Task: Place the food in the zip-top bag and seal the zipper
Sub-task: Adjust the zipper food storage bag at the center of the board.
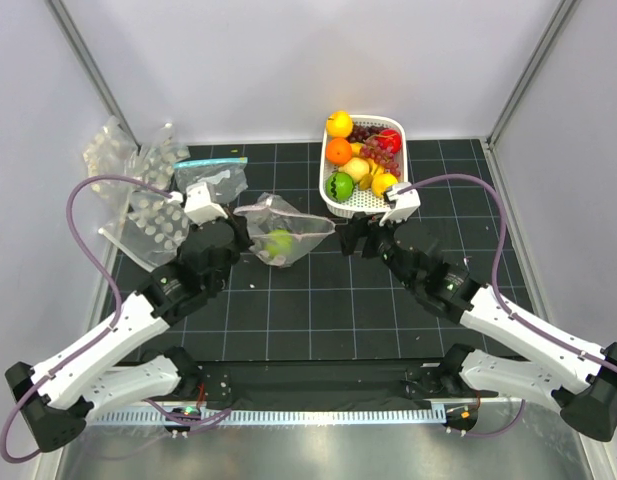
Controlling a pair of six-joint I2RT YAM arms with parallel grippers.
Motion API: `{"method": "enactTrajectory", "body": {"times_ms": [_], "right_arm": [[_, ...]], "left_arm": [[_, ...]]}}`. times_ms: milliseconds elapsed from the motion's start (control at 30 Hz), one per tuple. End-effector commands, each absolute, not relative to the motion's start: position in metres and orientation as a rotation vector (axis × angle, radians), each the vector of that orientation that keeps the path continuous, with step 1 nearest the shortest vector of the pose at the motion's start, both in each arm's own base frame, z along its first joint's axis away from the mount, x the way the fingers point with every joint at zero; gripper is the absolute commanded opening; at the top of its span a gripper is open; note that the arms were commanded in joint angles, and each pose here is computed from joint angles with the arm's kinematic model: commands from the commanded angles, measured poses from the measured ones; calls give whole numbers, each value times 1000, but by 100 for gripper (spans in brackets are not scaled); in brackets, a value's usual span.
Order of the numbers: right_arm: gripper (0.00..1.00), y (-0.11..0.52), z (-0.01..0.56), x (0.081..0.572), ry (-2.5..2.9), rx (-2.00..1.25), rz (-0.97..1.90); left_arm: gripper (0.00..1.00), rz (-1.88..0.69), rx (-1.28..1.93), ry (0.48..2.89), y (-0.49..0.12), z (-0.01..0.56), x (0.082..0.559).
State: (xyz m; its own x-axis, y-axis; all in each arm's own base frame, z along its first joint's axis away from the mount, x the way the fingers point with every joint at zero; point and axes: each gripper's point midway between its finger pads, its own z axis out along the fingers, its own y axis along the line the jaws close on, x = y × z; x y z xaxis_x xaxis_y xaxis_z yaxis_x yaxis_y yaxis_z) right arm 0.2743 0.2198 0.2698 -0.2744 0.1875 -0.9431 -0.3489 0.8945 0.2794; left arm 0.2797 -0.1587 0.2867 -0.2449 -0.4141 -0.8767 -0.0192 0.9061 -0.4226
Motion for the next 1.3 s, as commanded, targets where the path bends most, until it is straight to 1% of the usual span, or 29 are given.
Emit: {"method": "enactTrajectory", "body": {"times_ms": [0, 33, 100, 133, 233, 333, 400, 433, 500, 533, 600, 667, 700, 733, 800, 900, 1267], "right_arm": [[86, 209, 280, 279, 1738, -60, 492], [86, 209, 280, 279, 1738, -60, 492], [86, 209, 281, 278, 1735, -57, 494], [86, 209, 280, 278, 1735, -55, 495], [87, 208, 280, 279, 1737, -53, 487], [88, 208, 279, 279, 1741, -52, 487], [89, 207, 279, 279, 1741, -50, 484], [89, 207, 279, 279, 1741, -49, 483], [89, 207, 279, 279, 1742, -48, 483], [89, 207, 279, 279, 1743, -49, 478], [90, 207, 278, 280, 1744, -48, 475], [90, 207, 277, 281, 1746, -46, 470], [90, 207, 276, 281, 1749, -48, 467], [90, 207, 276, 281, 1750, -49, 468], [91, 206, 273, 282, 1758, -43, 450], [91, 197, 263, 290, 1786, -4, 366], [91, 196, 234, 321, 1863, 6, 299]], "left_arm": [[0, -207, -510, 1655, -105, 317, 276], [0, -136, -562, 1616, -87, 318, 271], [0, -142, -644, 1534, -67, 329, 256], [0, -101, -685, 1493, -53, 327, 249], [0, -168, -667, 1432, -50, 344, 238], [0, -176, -579, 1454, -67, 343, 244], [0, -194, -500, 1493, -90, 344, 254], [1, -135, -419, 1552, -108, 330, 265], [1, -130, -343, 1611, -130, 330, 274], [1, -88, -275, 1671, -149, 314, 285], [1, -68, -167, 1745, -170, 309, 291], [1, 10, -79, 1832, -187, 285, 300], [0, 51, -28, 1880, -190, 277, 300], [0, 54, -20, 1888, -194, 283, 302], [0, 119, 34, 1947, -199, 268, 304], [0, 127, 41, 1962, -202, 267, 305], [4, -3, 62, 1948, -202, 275, 293]]}}
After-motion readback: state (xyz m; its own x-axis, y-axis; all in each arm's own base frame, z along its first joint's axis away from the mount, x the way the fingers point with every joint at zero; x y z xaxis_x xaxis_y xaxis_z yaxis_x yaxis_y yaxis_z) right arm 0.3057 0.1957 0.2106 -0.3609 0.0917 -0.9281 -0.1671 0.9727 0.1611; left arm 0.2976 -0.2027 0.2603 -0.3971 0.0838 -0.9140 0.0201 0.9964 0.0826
